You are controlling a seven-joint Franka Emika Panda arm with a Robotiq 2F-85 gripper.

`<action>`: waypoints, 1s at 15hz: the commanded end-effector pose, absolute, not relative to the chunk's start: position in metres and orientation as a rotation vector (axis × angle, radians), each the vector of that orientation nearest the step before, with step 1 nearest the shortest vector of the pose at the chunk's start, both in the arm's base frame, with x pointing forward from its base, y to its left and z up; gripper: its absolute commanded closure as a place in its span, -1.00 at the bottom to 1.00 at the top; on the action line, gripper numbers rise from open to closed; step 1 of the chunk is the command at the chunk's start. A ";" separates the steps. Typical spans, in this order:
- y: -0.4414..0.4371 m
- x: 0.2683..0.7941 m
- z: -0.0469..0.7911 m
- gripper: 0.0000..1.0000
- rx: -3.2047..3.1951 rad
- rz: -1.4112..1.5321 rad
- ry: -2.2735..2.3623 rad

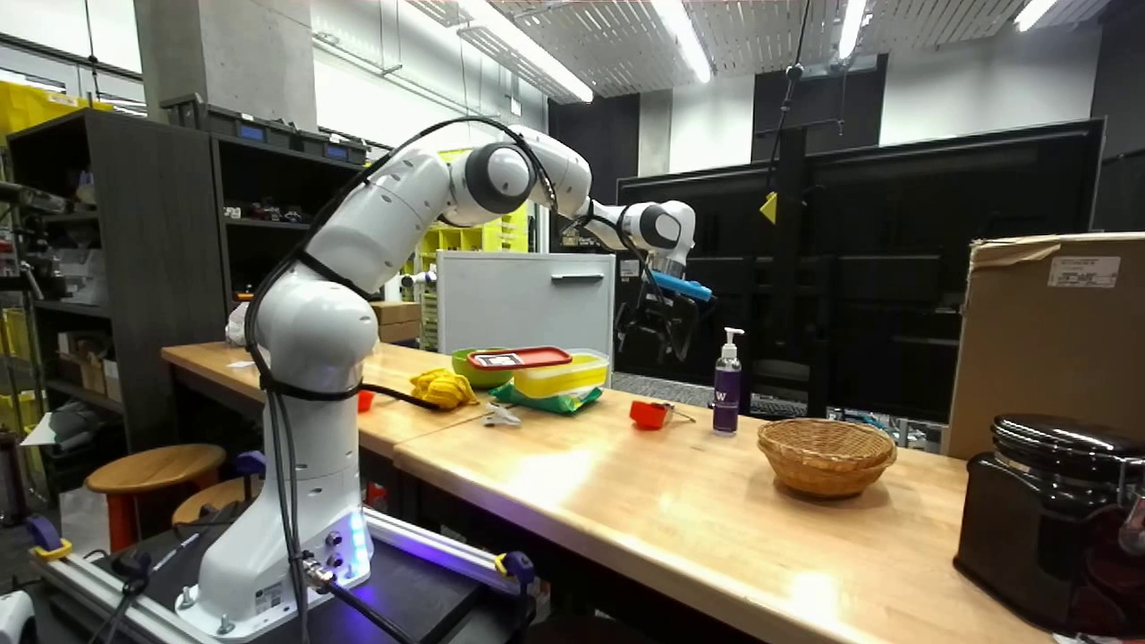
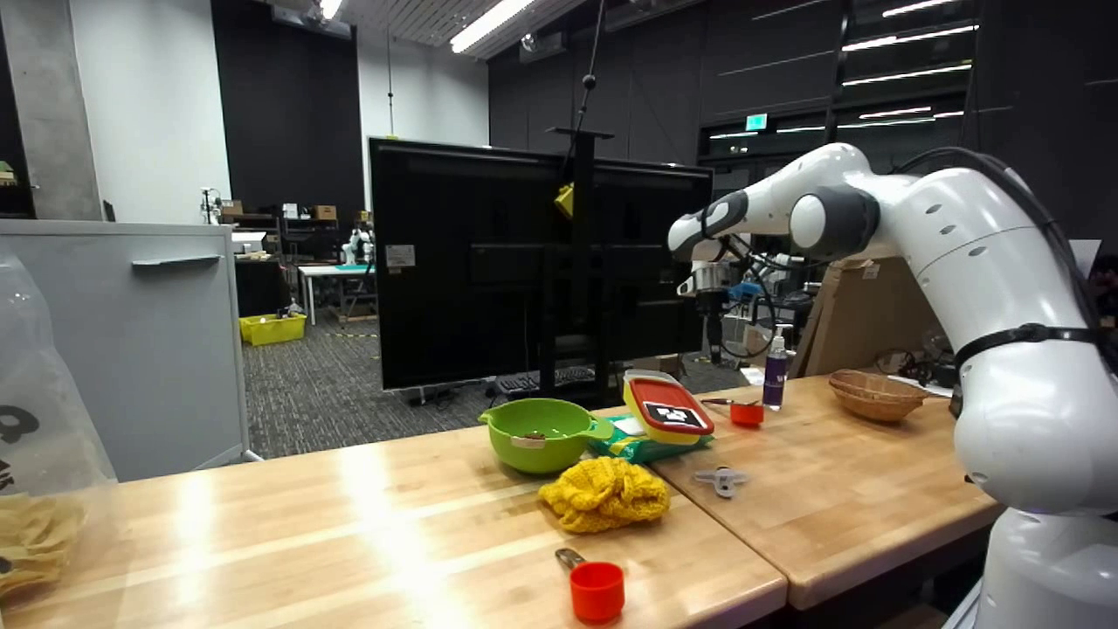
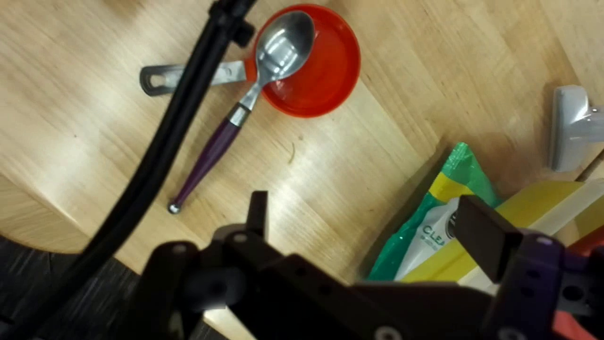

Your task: Move the spoon forward, then use the spoon to stir in the green bowl

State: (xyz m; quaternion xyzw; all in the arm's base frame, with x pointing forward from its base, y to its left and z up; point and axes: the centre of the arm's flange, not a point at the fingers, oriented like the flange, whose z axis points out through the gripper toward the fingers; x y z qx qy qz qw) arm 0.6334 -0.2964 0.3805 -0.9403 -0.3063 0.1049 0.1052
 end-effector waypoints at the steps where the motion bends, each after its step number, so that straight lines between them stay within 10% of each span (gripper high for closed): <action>1: -0.323 0.666 0.361 -1.00 -2.819 0.407 -0.791; 15: -0.330 0.655 0.352 -1.00 -2.849 0.406 -0.790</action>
